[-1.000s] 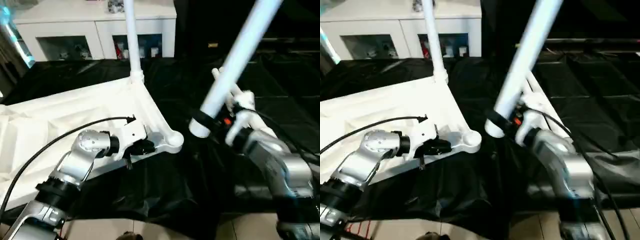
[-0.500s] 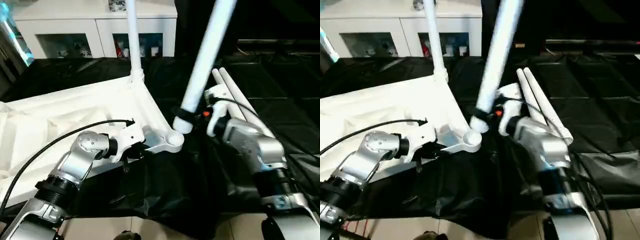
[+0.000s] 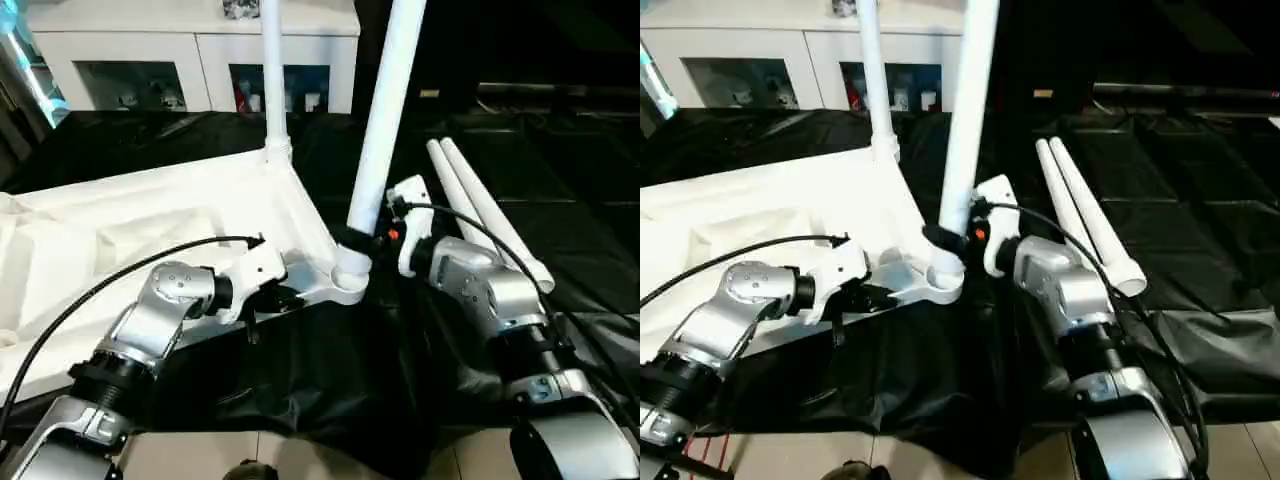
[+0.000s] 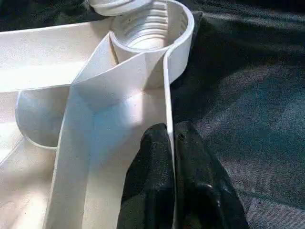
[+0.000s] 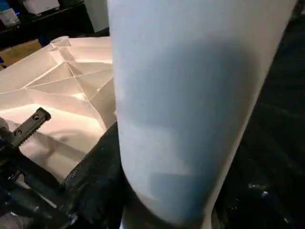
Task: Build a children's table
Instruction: Insert table leg to table base
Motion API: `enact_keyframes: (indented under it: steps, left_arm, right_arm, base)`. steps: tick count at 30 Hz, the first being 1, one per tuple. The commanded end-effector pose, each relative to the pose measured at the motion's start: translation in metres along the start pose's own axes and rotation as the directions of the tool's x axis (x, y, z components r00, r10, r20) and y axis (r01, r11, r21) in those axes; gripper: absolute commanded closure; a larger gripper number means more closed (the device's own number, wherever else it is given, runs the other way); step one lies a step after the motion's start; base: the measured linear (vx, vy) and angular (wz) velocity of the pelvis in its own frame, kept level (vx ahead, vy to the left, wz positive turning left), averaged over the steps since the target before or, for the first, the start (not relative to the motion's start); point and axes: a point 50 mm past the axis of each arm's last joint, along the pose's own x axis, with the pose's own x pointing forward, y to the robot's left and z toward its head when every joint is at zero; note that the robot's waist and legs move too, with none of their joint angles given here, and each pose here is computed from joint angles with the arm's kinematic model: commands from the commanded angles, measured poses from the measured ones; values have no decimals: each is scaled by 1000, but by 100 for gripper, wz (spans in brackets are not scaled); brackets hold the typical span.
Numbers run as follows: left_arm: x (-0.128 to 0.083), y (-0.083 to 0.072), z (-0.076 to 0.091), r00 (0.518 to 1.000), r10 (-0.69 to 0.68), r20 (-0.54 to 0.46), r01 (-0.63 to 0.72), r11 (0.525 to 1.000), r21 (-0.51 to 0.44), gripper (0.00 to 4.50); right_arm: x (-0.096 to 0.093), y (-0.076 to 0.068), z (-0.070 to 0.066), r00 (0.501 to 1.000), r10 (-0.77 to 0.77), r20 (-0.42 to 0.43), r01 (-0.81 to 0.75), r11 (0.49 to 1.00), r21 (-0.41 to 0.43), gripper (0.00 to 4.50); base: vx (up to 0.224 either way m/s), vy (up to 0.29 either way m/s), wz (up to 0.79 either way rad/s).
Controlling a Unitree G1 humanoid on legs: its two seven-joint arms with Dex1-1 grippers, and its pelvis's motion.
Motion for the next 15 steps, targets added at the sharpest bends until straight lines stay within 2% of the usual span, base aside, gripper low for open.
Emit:
enact_keyframes:
  steps: [1,6,15]
  left_arm:
    - [0,1,4,1000,11,27,-11,1000,9,440]
    - [5,0,9,998,7,62,-8,1000,15,440]
    - [11,-1,14,997,0,81,-1,1000,22,450]
  right_arm:
    - [3,1,6,1000,13,8,-12,1000,-29,256]
    - [7,3,0,999,39,-30,-40,998,-39,256]
    - [2,2,-6,994,63,-91,-69,995,-68,256]
  base:
    - [0,0,0]
    - [0,0,0]
    - [0,0,0]
